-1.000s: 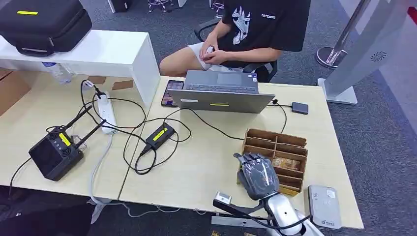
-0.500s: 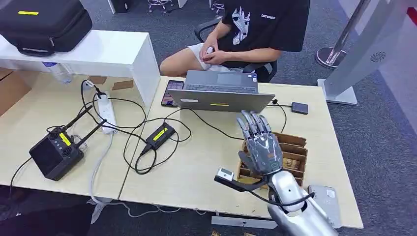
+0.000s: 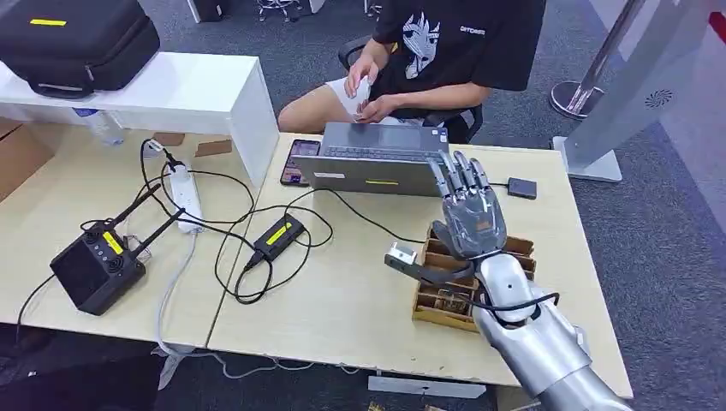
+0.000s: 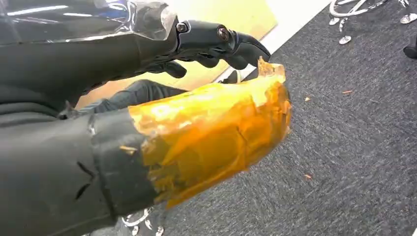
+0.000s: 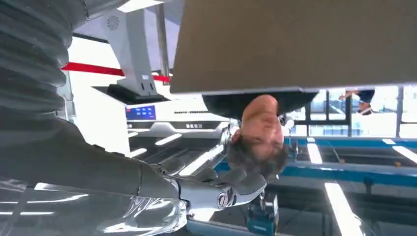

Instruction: Pass the card to the sensor for recognition and then transmit it.

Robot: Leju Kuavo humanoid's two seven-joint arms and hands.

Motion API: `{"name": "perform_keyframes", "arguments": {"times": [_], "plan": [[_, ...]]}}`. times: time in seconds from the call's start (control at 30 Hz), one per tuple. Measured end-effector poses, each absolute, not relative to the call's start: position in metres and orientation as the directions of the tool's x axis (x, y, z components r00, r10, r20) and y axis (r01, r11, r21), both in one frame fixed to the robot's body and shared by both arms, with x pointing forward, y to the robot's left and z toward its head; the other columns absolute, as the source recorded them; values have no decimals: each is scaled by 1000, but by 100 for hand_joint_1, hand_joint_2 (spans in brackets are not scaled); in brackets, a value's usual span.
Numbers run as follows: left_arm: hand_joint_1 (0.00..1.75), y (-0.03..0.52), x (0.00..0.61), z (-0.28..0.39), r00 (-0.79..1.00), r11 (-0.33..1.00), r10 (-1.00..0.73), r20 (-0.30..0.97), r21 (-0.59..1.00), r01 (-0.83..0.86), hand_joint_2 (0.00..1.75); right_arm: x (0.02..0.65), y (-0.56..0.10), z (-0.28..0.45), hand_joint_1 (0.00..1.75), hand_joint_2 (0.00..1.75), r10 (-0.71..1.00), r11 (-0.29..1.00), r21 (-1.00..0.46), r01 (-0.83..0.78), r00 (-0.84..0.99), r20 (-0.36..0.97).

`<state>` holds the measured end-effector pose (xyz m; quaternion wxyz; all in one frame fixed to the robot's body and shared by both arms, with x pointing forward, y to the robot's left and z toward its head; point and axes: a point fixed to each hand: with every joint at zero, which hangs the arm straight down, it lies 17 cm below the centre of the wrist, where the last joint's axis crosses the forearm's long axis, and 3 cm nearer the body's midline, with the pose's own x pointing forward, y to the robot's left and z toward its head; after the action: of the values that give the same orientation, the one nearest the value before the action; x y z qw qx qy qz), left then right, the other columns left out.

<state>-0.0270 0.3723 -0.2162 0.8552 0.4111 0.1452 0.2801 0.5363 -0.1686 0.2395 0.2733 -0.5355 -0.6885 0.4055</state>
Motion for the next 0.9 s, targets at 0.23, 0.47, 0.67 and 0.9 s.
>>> {"name": "perform_keyframes", "arguments": {"times": [0.23, 0.47, 0.67, 0.9], "plan": [[0, 372, -27, -216, 800, 504, 599, -18, 785, -360, 0, 539, -173, 228, 0, 175, 961, 98, -863, 496, -271, -47], [0, 371, -28, -216, 795, 503, 606, -20, 784, -364, 0, 533, -181, 221, 0, 175, 959, 157, -856, 493, -282, 14], [0, 370, -29, -217, 790, 502, 613, -23, 783, -368, 0, 520, -184, 218, 0, 175, 946, 236, -844, 482, -312, 86], [0, 370, -29, -217, 789, 502, 614, -23, 783, -368, 0, 514, -187, 213, 0, 175, 943, 254, -846, 469, -316, 109]]}}
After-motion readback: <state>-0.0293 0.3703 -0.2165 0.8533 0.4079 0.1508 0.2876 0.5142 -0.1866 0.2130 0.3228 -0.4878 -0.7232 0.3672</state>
